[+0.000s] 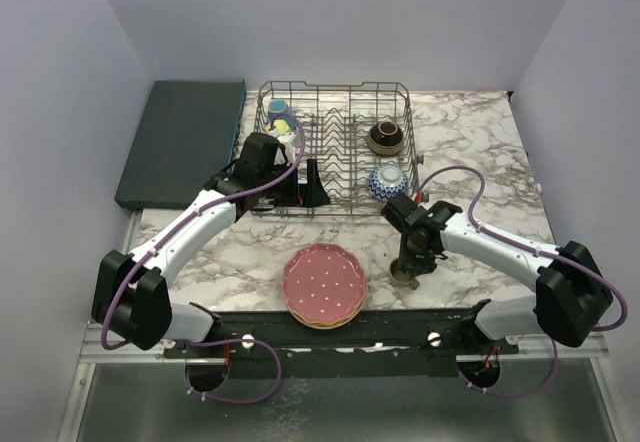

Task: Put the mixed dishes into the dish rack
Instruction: Pick up the cup at the center of the board.

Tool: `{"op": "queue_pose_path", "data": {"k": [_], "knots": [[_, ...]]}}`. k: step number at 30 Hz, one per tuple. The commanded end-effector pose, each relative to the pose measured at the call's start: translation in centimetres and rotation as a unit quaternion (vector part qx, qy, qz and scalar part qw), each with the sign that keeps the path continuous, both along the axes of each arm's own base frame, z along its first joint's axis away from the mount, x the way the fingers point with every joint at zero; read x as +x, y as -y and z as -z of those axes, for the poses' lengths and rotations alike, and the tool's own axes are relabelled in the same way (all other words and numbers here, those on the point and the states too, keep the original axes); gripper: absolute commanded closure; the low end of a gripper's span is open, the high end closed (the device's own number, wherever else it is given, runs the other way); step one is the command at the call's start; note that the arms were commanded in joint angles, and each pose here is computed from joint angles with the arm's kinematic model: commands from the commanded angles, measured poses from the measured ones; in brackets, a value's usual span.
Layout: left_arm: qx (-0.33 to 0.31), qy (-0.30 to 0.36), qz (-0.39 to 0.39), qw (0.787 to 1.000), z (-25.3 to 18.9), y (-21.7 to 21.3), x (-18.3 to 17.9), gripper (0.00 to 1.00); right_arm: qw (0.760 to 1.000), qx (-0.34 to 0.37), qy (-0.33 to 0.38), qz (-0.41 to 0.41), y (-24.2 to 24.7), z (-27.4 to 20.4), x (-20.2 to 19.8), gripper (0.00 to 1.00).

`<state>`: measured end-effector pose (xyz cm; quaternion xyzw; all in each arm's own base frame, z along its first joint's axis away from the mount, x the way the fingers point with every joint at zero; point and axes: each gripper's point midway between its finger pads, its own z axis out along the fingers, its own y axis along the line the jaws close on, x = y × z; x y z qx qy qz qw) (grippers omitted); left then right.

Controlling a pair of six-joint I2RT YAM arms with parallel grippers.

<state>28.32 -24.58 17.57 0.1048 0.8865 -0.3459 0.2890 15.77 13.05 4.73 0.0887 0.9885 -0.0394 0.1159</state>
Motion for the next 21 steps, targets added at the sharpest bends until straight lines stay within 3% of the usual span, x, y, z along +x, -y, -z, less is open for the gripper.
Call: {"op": "queue_pose_path", "data": {"k": [1, 21], "knots": [[0.002, 0.005, 0.008, 1.000, 0.17, 0.07, -0.36, 0.01, 1.000, 0.003, 0.016, 0.007, -0.04, -1.55, 0.58, 0.63], [0.003, 0.000, 0.012, 1.000, 0.45, 0.31, -0.63, 0.01, 1.000, 0.010, 0.009, 0.007, 0.17, -1.20, -0.21, 0.80]]}}
